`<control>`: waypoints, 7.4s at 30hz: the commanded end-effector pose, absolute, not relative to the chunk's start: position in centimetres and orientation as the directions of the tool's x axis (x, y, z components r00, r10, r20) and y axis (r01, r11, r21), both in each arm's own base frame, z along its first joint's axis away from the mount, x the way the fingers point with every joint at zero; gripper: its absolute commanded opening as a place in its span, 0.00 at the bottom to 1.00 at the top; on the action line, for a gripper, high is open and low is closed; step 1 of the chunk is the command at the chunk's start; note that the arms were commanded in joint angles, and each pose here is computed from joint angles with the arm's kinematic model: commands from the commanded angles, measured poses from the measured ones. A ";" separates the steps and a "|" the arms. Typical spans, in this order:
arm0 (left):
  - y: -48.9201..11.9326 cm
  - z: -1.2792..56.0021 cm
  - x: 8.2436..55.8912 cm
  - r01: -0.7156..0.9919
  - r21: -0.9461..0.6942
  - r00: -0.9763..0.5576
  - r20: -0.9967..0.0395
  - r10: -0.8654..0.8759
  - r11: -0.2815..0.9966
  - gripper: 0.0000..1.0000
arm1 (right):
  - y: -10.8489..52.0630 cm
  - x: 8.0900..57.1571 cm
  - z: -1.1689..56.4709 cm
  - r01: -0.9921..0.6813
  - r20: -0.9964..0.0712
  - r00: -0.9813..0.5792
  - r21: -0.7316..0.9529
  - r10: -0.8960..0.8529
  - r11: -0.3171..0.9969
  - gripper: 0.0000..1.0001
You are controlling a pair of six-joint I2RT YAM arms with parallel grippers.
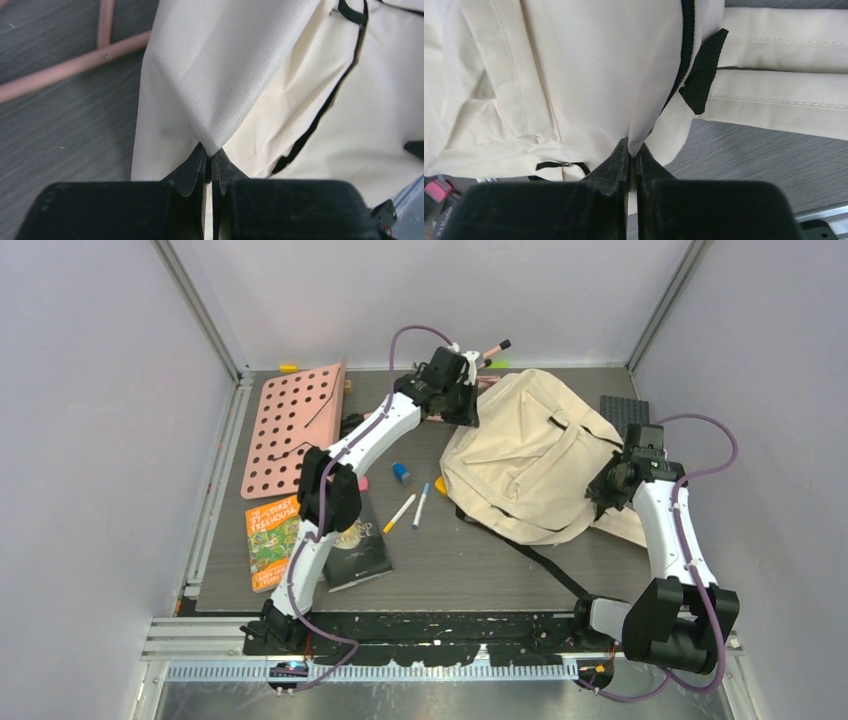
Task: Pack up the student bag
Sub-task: Adjust the student bag at the center of the board, then unzip the student bag at the center of the board.
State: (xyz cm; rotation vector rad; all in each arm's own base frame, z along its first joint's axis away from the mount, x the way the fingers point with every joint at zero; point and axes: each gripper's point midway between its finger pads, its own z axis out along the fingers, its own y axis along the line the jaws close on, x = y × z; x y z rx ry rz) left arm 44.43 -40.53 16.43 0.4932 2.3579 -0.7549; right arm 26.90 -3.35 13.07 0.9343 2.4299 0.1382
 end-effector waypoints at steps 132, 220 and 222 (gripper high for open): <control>-32.9 12.6 37.7 -0.079 -0.661 -0.931 -0.219 -0.293 0.746 0.68 | 19.2 29.0 13.8 -0.272 -0.472 -0.873 0.261 -0.124 0.926 0.01; -33.0 20.9 41.4 0.556 -0.333 -0.584 -0.809 0.073 0.761 0.65 | 10.9 32.3 19.2 0.072 -0.753 -0.654 0.039 0.077 0.997 0.01; -35.0 20.5 40.1 0.600 -0.341 -0.582 -0.807 0.102 0.724 0.65 | 10.6 32.3 19.6 0.103 -0.765 -0.635 0.056 0.109 0.993 0.00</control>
